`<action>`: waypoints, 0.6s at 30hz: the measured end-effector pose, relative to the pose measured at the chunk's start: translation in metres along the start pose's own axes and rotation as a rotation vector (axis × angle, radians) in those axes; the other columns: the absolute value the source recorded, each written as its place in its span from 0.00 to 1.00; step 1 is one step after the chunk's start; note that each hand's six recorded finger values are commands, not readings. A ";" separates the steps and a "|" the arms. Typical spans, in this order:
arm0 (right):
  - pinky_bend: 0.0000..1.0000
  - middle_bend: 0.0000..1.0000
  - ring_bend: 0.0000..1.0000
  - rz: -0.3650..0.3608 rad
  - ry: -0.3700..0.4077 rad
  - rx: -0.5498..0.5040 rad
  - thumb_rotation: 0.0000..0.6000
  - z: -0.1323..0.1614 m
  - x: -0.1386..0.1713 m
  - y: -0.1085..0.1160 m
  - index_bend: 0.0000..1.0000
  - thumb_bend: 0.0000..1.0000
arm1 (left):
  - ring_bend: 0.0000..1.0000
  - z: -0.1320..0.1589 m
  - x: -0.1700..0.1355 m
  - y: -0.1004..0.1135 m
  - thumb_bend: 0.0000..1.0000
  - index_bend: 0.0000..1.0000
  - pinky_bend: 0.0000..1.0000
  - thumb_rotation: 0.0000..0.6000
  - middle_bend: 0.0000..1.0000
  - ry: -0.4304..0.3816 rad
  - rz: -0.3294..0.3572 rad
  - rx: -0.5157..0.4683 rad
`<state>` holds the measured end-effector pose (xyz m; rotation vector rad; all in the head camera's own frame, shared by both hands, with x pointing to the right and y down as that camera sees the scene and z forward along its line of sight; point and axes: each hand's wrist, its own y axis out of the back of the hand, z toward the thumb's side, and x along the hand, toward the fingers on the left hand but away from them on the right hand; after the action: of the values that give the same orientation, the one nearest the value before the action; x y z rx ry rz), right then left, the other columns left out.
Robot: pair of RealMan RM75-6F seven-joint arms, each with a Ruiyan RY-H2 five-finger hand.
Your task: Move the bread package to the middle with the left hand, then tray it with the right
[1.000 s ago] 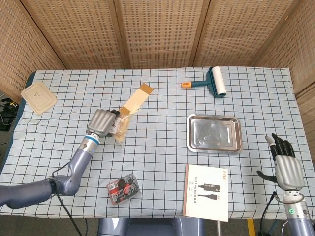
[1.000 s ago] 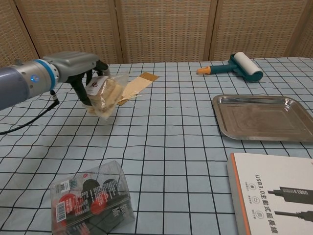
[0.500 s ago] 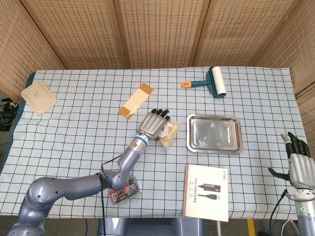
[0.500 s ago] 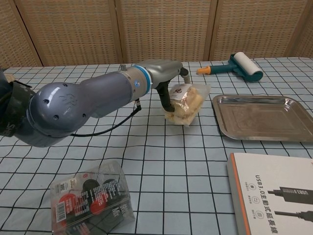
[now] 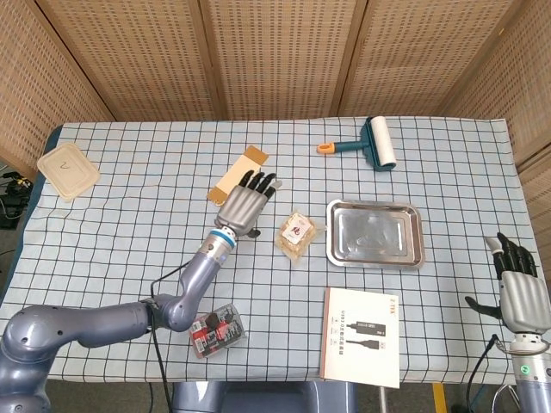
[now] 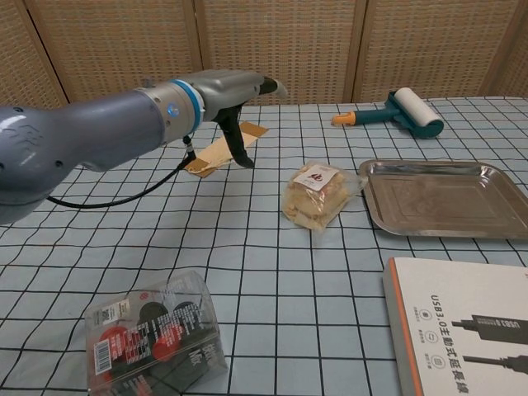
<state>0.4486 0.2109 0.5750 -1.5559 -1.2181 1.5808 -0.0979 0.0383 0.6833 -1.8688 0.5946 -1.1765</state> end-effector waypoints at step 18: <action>0.00 0.00 0.00 0.044 0.066 0.070 1.00 0.027 -0.002 -0.026 0.00 0.13 | 0.00 -0.204 -0.254 0.023 0.05 0.00 0.00 1.00 0.00 0.395 0.205 0.028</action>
<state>0.4178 0.2141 0.5959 -1.5872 -1.0883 1.5710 -0.3934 0.1329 0.5816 -1.5165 0.9569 -1.4152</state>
